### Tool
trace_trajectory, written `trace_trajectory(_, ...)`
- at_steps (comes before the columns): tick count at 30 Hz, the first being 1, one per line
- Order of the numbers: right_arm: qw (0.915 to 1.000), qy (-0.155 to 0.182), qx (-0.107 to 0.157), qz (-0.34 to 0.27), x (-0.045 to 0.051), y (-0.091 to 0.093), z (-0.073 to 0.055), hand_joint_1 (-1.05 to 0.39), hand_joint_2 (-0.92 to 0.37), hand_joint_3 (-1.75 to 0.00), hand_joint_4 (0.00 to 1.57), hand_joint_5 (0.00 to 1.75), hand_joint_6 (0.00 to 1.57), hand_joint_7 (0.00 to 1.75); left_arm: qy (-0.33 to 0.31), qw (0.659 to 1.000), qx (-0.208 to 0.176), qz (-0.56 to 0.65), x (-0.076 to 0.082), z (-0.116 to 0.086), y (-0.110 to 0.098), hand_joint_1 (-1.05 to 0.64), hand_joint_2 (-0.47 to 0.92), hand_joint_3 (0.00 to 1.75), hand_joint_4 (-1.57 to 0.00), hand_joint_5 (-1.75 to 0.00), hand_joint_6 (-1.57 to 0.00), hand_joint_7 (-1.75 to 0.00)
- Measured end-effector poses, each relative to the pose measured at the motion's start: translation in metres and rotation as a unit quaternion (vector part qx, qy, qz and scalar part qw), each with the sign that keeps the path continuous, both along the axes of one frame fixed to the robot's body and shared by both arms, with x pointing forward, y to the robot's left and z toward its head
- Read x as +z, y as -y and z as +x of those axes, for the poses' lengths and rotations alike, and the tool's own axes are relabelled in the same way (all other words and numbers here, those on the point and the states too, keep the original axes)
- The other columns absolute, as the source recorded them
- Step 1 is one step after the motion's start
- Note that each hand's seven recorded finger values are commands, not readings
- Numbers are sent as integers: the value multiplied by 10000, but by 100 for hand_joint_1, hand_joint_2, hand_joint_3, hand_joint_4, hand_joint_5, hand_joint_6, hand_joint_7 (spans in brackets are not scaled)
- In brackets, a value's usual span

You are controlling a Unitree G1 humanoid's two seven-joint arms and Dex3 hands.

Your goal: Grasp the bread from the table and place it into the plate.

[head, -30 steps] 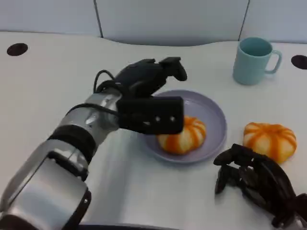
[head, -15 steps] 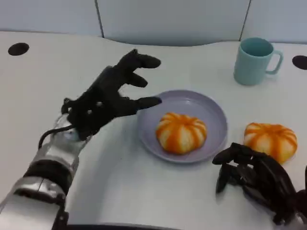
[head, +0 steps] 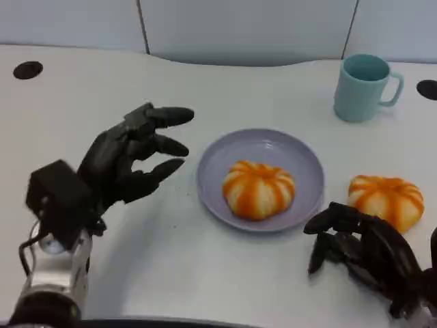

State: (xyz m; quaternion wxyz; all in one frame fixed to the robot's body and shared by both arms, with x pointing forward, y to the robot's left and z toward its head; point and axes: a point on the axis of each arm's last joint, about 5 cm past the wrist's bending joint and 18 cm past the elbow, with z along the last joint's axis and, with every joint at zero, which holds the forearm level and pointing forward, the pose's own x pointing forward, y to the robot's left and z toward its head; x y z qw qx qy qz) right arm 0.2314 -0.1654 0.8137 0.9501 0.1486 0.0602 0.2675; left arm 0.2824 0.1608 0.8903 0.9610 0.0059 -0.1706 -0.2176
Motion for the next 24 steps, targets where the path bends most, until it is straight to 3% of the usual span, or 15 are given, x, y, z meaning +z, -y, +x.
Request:
trace_trajectory(13,10000,-81,-20,29,-2,3,4,-56,-92,-9,60,160,70,109,-818,9916,322,-946,-413,-539,-254,-74,92,24,-33,-125,-47,-53)
trace_trajectory(19,9999,-104,-36,66,-10,8,-2,-55,-92,-9,62,159,70,107,-1041,9823,275,-1534,-504,-714,-281,-73,92,19,-40,-121,-50,-52)
trace_trajectory(24,9999,-116,-14,97,-19,16,-6,-53,-92,-11,63,158,70,105,-1249,9746,302,-1832,-584,-855,-273,-75,92,18,-40,-131,-51,-56)
